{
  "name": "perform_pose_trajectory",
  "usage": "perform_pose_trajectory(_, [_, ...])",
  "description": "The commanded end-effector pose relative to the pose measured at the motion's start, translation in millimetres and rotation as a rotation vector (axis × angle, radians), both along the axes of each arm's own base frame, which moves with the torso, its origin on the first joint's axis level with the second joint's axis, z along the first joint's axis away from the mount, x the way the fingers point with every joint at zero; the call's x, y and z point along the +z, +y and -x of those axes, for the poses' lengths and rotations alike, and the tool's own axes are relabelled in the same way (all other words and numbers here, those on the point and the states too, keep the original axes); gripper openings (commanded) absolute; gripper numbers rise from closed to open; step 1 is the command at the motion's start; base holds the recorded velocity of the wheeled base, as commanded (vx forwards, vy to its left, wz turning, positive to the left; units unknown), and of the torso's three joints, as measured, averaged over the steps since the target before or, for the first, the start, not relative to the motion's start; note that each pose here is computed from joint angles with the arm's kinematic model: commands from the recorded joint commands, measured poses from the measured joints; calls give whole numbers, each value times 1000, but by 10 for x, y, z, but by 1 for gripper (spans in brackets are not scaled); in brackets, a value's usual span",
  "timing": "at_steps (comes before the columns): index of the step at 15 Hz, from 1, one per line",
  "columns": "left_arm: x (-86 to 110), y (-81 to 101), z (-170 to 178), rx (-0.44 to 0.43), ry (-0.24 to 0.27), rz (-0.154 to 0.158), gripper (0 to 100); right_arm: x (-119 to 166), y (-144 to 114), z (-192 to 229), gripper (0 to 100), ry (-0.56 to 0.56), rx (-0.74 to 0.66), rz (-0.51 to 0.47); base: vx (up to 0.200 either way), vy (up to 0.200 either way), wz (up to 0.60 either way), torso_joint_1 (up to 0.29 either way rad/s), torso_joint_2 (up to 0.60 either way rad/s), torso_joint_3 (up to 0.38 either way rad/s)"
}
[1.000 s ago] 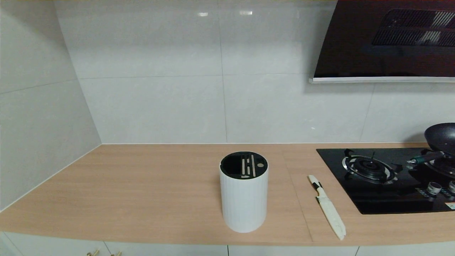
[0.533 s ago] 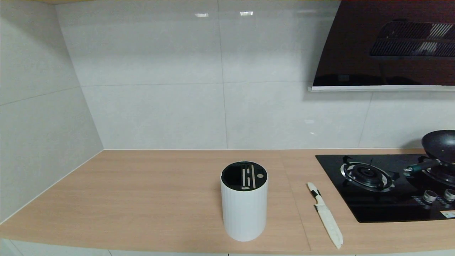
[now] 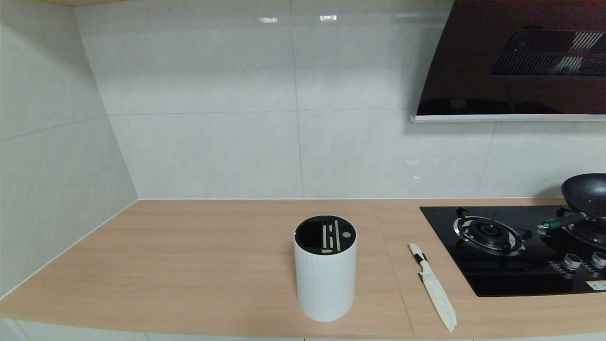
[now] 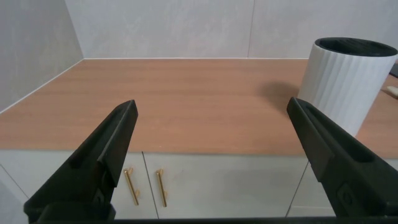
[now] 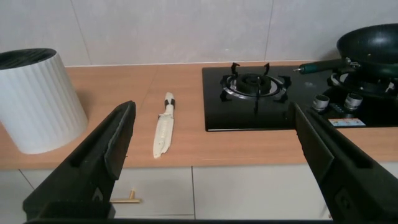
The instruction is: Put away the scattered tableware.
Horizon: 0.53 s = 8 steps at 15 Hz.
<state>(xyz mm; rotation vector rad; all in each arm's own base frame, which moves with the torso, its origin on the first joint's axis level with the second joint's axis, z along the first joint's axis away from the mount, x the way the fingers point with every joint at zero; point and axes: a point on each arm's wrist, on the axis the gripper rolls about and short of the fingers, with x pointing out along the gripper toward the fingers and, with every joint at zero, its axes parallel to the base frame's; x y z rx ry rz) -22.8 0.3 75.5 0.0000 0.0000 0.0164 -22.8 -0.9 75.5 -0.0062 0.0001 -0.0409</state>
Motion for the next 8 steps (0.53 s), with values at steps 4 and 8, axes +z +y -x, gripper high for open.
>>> perform_pose_trajectory(4, [0,0,0,0,0,0,100,101,0,23,100,-46,0,34,0,0,0,0,0,0])
perform_pose_trajectory(8, [0,0,0,0,0,0,100,727,11,-50,100,-32,74,13,0,0,0,0,0,0])
